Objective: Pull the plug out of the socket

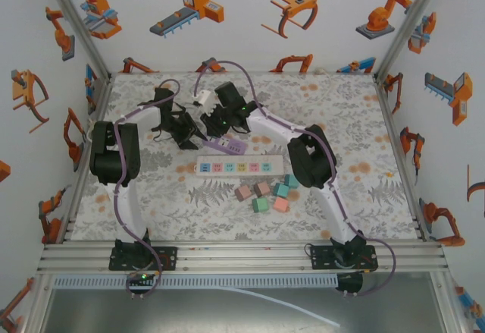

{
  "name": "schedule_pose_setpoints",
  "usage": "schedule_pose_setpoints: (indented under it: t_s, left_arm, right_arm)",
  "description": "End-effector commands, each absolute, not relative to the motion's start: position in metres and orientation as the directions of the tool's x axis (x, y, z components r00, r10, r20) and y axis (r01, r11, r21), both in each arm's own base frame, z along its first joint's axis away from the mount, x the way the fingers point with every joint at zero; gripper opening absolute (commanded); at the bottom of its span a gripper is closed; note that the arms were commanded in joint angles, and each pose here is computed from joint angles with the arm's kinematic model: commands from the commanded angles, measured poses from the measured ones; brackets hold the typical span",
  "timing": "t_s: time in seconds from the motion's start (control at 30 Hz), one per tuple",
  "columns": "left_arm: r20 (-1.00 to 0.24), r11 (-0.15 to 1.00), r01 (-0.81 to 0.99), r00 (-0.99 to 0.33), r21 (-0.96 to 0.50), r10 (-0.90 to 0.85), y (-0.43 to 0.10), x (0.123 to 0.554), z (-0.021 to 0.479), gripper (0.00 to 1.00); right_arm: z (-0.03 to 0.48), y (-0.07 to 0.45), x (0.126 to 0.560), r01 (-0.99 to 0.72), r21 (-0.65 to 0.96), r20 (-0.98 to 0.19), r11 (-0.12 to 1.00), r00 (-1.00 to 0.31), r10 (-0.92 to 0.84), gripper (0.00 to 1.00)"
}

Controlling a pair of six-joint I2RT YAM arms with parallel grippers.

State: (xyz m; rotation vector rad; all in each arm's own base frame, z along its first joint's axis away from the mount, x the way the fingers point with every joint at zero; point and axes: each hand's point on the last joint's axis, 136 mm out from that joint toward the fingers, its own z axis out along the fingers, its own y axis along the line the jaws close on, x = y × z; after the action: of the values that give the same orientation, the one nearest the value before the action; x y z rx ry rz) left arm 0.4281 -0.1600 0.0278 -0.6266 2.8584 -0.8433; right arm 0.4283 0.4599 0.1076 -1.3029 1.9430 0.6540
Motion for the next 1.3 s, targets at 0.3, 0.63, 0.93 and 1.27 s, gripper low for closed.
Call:
schedule_pose_setpoints:
  t_s: [0.3,0.63,0.93,1.27]
  left_arm:
    - [0.079,0.833,-0.437,-0.895,-0.339,-0.438,-0.134,0.397,-0.038,0.49]
    - [0.086,0.828,-0.447,-0.891,-0.339,-0.446,-0.134,0.395,-0.043,0.48]
    - [0.048,0.819,-0.43,-0.893,-0.38,-0.447,-0.136,0.402,-0.028,0.51]
    - [-0.093,0.803,-0.352,-0.89,-0.481,-0.445,-0.141,0.421,0.025,0.67]
  right_arm:
    - [0.168,0.476,0.417,-0.928,-0.179,-0.825,0.328,-0.04,-0.564,0.0]
    - [0.191,0.494,0.397,-0.956,0.053,-0.88,0.289,-0.182,-0.439,0.0]
    - [0.195,0.48,0.411,-0.929,-0.003,-0.875,0.369,-0.176,-0.452,0.0]
    - [0.24,0.452,0.426,-0.857,0.033,-0.922,0.514,-0.224,-0.316,0.0]
